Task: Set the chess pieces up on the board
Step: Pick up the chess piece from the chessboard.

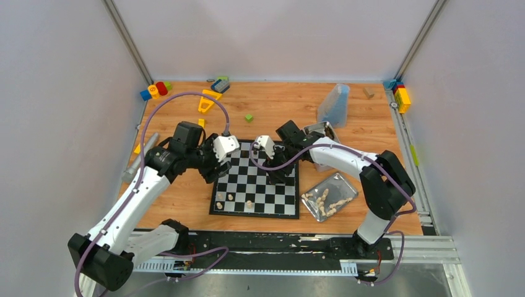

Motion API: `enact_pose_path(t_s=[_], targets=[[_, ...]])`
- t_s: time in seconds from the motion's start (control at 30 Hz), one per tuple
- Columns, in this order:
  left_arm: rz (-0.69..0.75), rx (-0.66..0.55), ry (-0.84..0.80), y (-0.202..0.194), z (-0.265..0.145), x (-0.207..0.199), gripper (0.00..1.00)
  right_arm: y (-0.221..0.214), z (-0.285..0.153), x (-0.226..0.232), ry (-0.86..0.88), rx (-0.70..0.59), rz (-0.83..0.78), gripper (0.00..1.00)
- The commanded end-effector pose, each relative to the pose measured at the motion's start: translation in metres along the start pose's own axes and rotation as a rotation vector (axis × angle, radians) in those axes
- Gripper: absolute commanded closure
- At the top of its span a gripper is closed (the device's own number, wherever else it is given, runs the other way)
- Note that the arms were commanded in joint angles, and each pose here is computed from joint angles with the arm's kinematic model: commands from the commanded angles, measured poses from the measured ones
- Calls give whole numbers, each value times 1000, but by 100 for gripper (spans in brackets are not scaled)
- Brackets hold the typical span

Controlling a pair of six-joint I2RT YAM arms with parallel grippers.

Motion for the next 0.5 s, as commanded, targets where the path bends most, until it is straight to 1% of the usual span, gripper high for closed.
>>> enact_pose_path(t_s=[0.0,0.13,0.23,0.47], targets=[[-72,-71,-1,19,-3,3,23,11,9,-10,-45,14,-54,41],[-104,-97,8,24,-5,6,22,13,17,-9,-39,28,-60,47],[-120,-107,16,26,-6,8,22,14,21,-9,-30,32,-60,53],[-129,-103,32,22,-6,12,22,14,27,-7,-10,37,-59,61]])
Point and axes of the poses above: each gripper's point midway between its finger pads, its own z axis out along the fingers, its own x axis along the line the jaws close on, y = z × x, the point moved 5 cm from there along -z, back along the fingers, and after that the axes turned 13 degrees about -z, right-handed, at the moved point
